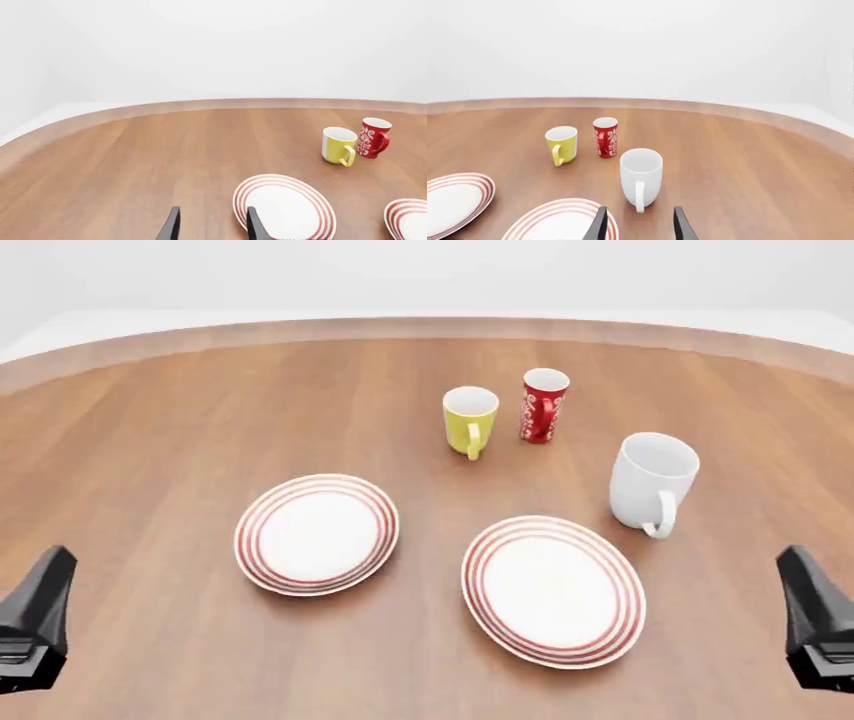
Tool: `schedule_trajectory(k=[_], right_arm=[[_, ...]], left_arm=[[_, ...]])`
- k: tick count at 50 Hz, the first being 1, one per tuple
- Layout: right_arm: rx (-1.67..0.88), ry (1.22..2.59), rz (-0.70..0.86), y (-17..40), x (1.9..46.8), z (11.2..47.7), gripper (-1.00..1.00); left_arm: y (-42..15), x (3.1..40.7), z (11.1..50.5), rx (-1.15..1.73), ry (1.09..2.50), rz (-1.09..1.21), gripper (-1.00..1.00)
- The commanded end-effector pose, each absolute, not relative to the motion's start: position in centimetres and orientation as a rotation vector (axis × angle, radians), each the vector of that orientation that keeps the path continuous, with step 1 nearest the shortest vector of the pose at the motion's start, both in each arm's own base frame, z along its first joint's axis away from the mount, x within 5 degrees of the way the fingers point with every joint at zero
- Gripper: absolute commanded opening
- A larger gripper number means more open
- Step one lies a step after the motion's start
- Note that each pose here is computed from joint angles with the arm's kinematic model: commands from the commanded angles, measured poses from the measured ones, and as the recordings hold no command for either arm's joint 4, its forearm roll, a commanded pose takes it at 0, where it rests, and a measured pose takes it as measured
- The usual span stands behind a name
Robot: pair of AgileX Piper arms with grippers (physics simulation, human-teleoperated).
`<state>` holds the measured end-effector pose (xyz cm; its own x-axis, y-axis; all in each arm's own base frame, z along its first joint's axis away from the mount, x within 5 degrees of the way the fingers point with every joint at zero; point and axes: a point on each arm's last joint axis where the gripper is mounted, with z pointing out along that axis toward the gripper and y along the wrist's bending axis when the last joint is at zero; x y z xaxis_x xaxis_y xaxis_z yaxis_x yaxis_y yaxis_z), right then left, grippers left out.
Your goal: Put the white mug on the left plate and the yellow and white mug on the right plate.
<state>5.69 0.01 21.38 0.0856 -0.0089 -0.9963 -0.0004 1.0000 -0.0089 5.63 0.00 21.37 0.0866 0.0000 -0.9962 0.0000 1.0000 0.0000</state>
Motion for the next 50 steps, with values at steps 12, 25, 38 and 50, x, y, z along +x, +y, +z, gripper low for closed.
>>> schedule_trajectory(k=[12,25,38,50], right_arm=[[-0.041,1.515,-0.015,0.1,6.3,21.7,1.0],[-0.078,1.537,-0.011,0.4,8.2,22.5,1.0],[-0.077,1.549,-0.019,0.4,11.3,22.7,1.0],[-0.077,1.552,-0.022,0.4,11.8,22.7,1.0]], left_arm=[[0.0,5.7,21.4,0.0,1.485,0.0,1.0],[0.0,5.7,21.4,0.0,1.485,0.0,1.0],[0.0,5.7,21.4,0.0,1.485,0.0,1.0],[0.0,5.7,21.4,0.0,1.485,0.0,1.0]])
